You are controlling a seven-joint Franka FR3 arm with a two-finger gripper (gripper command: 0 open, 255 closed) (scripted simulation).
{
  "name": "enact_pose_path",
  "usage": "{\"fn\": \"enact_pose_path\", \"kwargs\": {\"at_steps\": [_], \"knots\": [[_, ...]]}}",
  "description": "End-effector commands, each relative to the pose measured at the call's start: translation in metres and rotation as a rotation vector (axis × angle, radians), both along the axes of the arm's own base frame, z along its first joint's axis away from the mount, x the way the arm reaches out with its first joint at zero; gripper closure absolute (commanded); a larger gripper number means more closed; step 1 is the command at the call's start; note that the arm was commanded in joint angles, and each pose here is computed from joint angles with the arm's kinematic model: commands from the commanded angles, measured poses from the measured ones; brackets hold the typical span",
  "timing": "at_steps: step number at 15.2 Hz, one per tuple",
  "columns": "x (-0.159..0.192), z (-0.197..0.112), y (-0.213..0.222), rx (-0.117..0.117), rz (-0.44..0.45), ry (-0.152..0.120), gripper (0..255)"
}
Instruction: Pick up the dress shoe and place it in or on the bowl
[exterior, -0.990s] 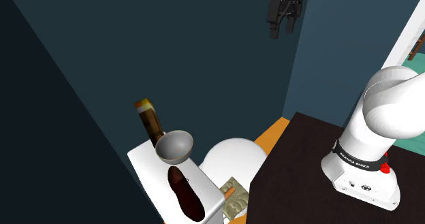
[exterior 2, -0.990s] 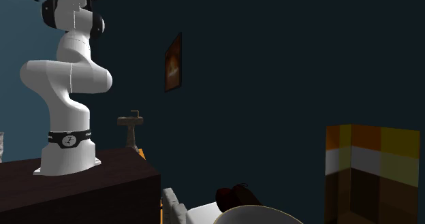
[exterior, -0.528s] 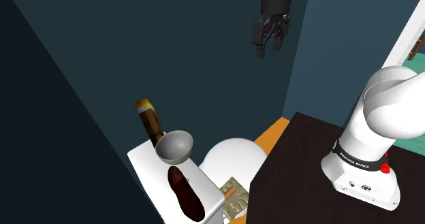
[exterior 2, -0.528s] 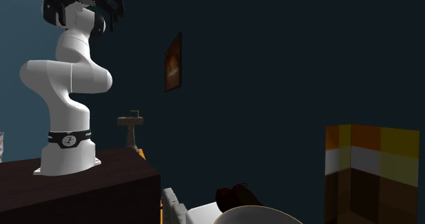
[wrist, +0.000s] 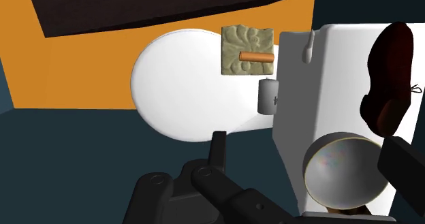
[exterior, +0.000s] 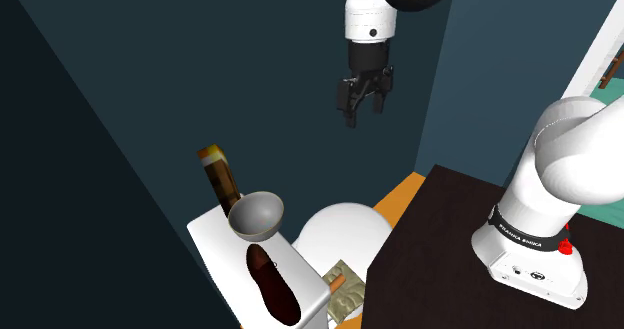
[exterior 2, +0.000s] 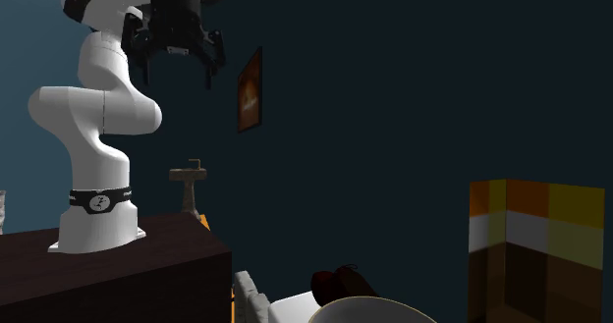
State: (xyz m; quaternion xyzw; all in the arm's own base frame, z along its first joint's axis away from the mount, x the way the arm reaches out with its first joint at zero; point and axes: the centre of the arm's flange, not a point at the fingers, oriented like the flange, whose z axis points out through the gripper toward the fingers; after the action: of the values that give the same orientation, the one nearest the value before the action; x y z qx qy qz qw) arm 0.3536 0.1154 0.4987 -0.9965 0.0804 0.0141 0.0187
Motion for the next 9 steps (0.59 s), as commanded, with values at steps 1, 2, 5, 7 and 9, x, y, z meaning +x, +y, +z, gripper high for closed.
{"fn": "enact_pose_path", "kwargs": {"at_steps": [1, 2, 5, 7, 9], "knots": [[0.005, -0.019, 0.020, -0.002, -0.007, 0.003, 0], [0.009, -0.028, 0.029, -0.004, -0.010, 0.005, 0], [0.019, -0.055, 0.056, -0.009, -0.018, 0.010, 0], [0.026, -0.074, 0.074, -0.012, -0.024, 0.014, 0], [0.033, -0.093, 0.092, -0.015, -0.030, 0.017, 0]]}}
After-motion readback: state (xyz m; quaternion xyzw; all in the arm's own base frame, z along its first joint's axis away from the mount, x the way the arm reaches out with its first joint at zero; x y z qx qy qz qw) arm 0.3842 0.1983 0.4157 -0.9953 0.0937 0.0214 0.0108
